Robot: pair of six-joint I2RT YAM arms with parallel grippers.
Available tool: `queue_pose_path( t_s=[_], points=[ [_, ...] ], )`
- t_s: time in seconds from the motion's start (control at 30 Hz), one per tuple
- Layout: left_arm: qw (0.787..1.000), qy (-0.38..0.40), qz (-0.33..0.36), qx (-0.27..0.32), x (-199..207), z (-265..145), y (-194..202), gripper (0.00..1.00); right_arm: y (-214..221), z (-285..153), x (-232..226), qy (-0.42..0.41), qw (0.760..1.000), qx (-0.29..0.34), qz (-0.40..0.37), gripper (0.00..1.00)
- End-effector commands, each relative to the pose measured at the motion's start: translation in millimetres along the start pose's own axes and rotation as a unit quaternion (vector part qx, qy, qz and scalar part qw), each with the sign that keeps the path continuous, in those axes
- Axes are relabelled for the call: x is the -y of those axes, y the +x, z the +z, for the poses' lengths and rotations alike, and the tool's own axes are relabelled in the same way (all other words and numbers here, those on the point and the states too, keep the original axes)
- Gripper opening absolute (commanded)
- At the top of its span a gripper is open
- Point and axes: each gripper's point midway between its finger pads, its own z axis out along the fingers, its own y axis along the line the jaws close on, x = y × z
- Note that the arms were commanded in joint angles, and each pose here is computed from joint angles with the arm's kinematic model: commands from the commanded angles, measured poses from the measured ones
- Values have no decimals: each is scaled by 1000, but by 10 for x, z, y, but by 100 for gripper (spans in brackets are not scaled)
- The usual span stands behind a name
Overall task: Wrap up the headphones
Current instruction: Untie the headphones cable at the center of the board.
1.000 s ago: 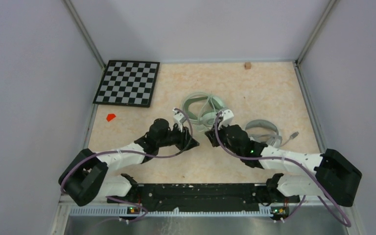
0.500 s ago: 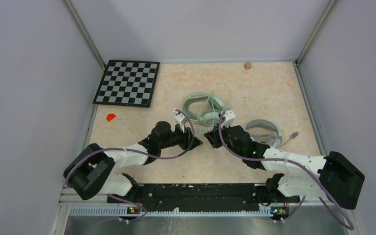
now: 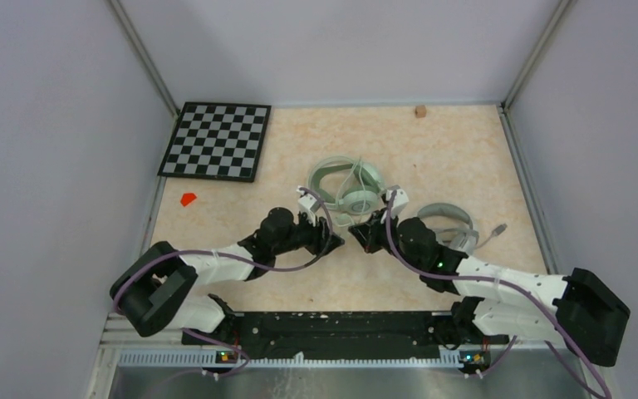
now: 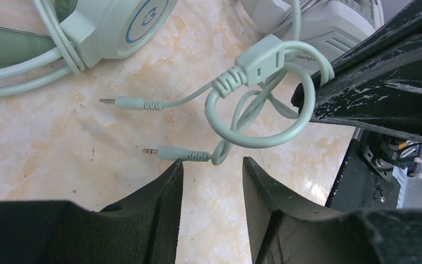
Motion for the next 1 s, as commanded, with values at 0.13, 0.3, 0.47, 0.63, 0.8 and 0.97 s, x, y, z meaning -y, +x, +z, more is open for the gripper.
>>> queue_pose_path(
  t_s=[0.13,0.3,0.47,0.63,0.8,0.97],
  points=[
    [997,45,27,55,215,-29,-265,49,-235,-28,-85,-18,999,42,20,0],
    [995,72,35,60,305,-38,-273,36,-236,-29,-91,-21,999,41,19,0],
    [995,76,35,53,307,-20,-244,23,-267,-49,-132,-33,998,47,28,0],
    [995,84,34,50,328,-18,-221,26,-300,-76,-142,-38,997,53,32,0],
    [994,94,31,47,369,-23,-217,0,-293,-88,-58,-24,998,55,30,0],
    [995,84,35,48,341,-90,-196,0,-212,-120,251,19,997,49,51,0]
  ],
)
